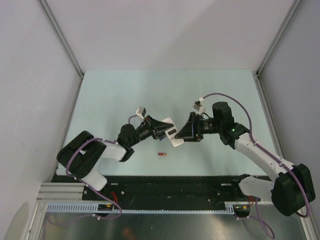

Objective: Load the batteries into the remote control

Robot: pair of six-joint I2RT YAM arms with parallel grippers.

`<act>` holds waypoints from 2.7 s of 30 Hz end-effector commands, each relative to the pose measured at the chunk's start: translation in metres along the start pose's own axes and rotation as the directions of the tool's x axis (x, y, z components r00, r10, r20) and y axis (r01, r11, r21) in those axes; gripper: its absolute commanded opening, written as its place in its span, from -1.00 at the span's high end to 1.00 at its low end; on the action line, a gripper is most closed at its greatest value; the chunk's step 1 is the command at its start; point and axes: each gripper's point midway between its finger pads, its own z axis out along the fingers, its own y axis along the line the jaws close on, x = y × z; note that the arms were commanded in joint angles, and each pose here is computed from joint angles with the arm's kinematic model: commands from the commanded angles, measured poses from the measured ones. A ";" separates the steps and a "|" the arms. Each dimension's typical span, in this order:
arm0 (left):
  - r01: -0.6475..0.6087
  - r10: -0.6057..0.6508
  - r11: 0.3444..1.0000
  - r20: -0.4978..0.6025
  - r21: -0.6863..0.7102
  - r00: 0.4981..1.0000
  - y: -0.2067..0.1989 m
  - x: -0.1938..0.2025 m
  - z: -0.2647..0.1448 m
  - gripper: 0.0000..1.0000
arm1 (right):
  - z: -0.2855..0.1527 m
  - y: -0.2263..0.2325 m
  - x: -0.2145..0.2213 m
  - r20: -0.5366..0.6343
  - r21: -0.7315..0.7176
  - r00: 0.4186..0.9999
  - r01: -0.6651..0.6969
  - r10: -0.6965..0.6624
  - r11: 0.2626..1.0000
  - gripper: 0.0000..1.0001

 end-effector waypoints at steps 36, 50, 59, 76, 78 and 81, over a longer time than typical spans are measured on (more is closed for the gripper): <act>-0.108 0.114 0.970 -0.017 0.217 0.993 -0.064 0.011 -0.007 1.00 | 0.010 -0.008 0.017 -0.073 0.012 0.997 -0.023 0.023 1.000 0.50; -0.110 0.127 0.973 -0.074 0.204 0.989 -0.056 0.025 -0.010 1.00 | 0.016 -0.012 0.005 -0.031 0.027 0.999 -0.044 0.045 0.999 0.81; -0.115 0.149 0.972 -0.158 0.203 0.976 -0.051 0.053 -0.018 1.00 | 0.022 -0.013 -0.006 -0.005 0.032 0.999 -0.050 0.050 0.998 0.88; -0.118 0.192 0.961 -0.291 0.252 0.937 -0.061 0.093 -0.031 0.99 | 0.024 -0.004 -0.025 0.029 0.027 1.000 -0.013 0.012 1.000 0.88; -0.119 0.195 0.961 -0.304 0.251 0.933 -0.060 0.096 -0.033 1.00 | 0.022 -0.003 -0.027 0.034 0.029 0.999 -0.008 0.007 1.000 0.86; -0.116 0.195 0.962 -0.329 0.246 0.924 -0.057 0.101 -0.035 0.99 | 0.019 -0.002 -0.033 0.047 0.028 0.999 -0.006 0.005 1.000 0.84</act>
